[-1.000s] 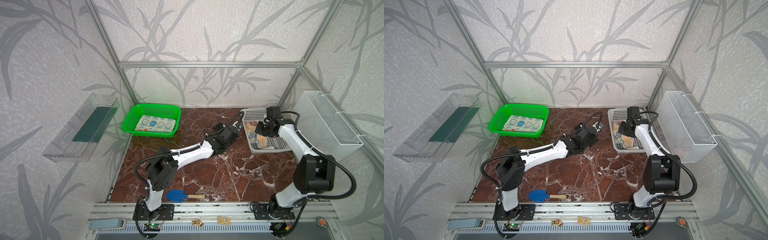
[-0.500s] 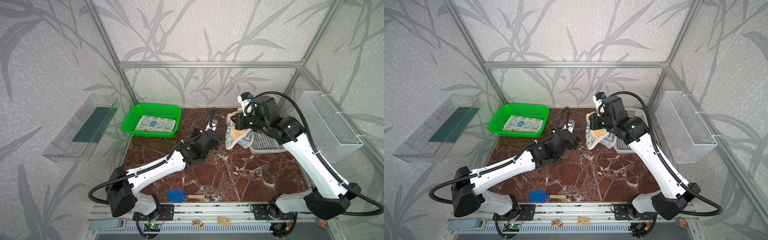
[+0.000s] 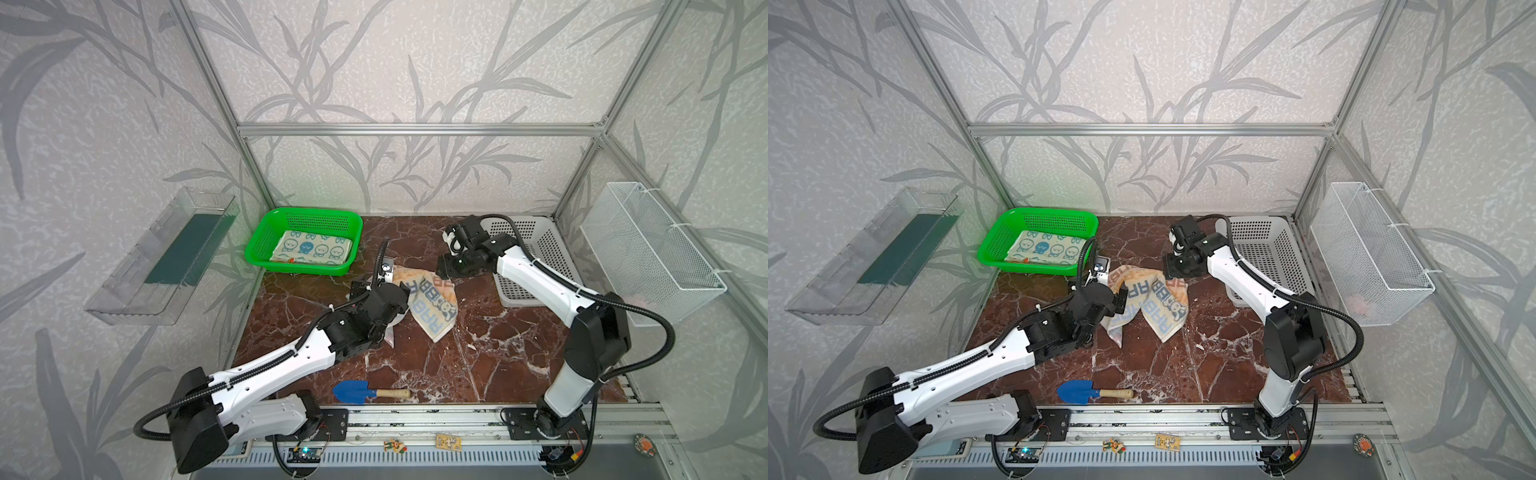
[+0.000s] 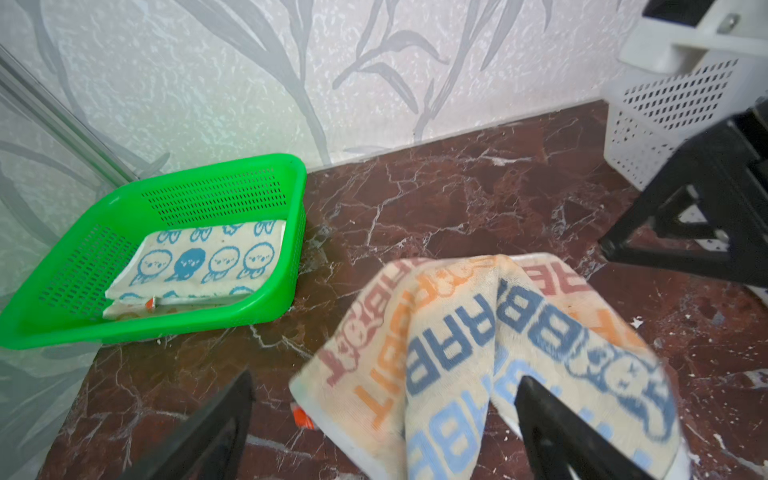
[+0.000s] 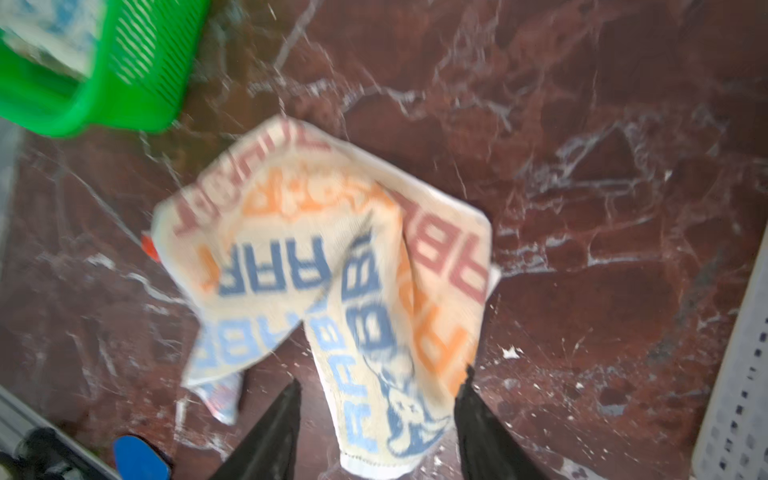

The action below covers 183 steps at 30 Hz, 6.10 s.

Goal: Fold and stack the towels

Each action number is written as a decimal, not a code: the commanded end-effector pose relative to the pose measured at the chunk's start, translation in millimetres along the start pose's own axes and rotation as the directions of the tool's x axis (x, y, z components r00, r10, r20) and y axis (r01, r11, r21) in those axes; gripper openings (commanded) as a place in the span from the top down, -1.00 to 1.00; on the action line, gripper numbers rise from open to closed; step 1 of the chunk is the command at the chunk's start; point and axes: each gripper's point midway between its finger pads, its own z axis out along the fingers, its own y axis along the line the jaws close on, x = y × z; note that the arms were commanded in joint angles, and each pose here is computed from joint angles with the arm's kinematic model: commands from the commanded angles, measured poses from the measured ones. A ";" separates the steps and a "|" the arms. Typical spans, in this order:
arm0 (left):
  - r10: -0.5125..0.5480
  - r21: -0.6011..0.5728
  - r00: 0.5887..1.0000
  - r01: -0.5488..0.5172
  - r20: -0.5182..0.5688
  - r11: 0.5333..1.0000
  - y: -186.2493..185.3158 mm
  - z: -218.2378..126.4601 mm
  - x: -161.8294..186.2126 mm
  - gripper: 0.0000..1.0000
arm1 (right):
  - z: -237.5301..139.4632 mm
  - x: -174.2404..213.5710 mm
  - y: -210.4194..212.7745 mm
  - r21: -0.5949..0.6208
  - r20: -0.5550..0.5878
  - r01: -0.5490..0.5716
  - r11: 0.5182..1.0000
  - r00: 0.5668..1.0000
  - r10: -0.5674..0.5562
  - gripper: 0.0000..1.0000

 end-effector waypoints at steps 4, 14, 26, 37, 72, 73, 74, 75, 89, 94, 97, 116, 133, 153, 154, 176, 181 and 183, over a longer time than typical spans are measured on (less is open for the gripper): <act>-0.123 0.038 0.975 0.132 -0.183 0.991 -0.4 14.1 57.5 -0.98 | 7.3 22.6 12.2 -0.085 -0.023 0.034 0.996 0.999 -0.036 -0.52; -0.199 0.065 0.889 0.246 -0.413 0.967 -11.7 36.3 124.7 -0.98 | 69.2 78.2 -13.0 -0.062 -0.188 0.021 0.998 0.982 -0.032 -0.35; -0.232 -0.021 0.745 0.282 -0.626 0.959 -37.4 80.5 170.3 -0.98 | 98.9 122.0 -18.9 -0.084 -0.283 -0.024 0.996 0.959 -0.001 -0.31; -0.204 -0.039 0.690 0.247 -0.694 0.968 -55.4 151.3 161.3 -0.98 | 94.8 174.2 -10.5 -0.094 -0.321 -0.044 0.995 0.947 0.012 -0.30; -0.334 0.131 0.813 0.442 -0.476 0.888 -21.6 82.4 56.5 -0.98 | 96.4 142.7 12.5 -0.163 -0.289 -0.048 0.986 0.957 -0.001 -0.84; -0.345 0.115 0.814 0.443 -0.467 0.889 -15.6 78.8 60.5 -0.98 | 103.0 140.5 17.3 -0.157 -0.294 -0.055 0.986 0.956 0.006 -0.84; -0.352 0.107 0.814 0.446 -0.463 0.889 -11.1 75.3 64.4 -0.98 | 108.9 136.6 22.2 -0.153 -0.299 -0.064 0.986 0.954 0.015 -0.84; -0.360 0.099 0.810 0.451 -0.464 0.887 -7.3 72.7 68.4 -0.98 | 113.3 131.4 26.7 -0.154 -0.301 -0.069 0.986 0.953 0.020 -0.84; -0.306 0.125 0.774 0.441 -0.554 0.889 -12.2 64.9 105.8 -0.98 | 31.2 85.4 -2.5 0.037 -0.120 0.078 0.996 0.990 -0.073 -0.98; -0.285 0.167 0.739 0.472 -0.610 0.866 -34.2 74.2 107.0 -0.98 | 35.9 97.9 -49.3 0.131 -0.160 0.041 0.991 0.987 -0.020 -0.99; -0.273 0.173 0.728 0.473 -0.628 0.864 -45.3 76.4 110.9 -0.98 | 42.2 100.9 -64.1 0.158 -0.171 0.029 0.987 0.985 -0.002 -0.97; -0.227 0.172 0.712 0.441 -0.664 0.881 -54.9 76.7 129.5 -0.98 | 87.6 88.8 -79.7 0.175 -0.244 0.053 0.983 0.970 -0.008 -0.25; -0.133 0.138 0.672 0.333 -0.728 0.933 -54.0 91.4 150.4 -0.84 | 101.9 101.9 -83.8 0.179 -0.281 0.024 0.984 0.959 0.027 0.86; -0.020 0.128 0.618 0.194 -0.786 0.973 -53.2 115.5 183.8 -0.02 | 91.7 99.8 -74.3 0.134 -0.260 0.024 0.991 0.966 0.011 1.00; -0.019 0.127 0.613 0.195 -0.790 0.973 -53.3 115.7 186.2 0.04 | 91.2 98.6 -73.8 0.133 -0.256 0.024 0.991 0.967 0.011 1.00; -0.039 0.197 0.666 0.276 -0.745 0.941 -63.7 105.6 147.3 1.00 | 50.5 62.7 -49.7 0.087 -0.166 0.027 0.996 0.986 -0.013 1.00; -0.138 0.225 0.784 0.334 -0.605 0.915 -46.5 97.9 56.4 1.00 | 11.8 31.9 -32.5 0.060 -0.078 0.042 0.997 0.996 -0.037 1.00; -0.204 0.219 0.823 0.365 -0.531 0.905 -35.6 92.8 17.0 1.00 | -12.5 14.5 -21.7 0.040 -0.019 0.055 0.998 0.998 -0.054 1.00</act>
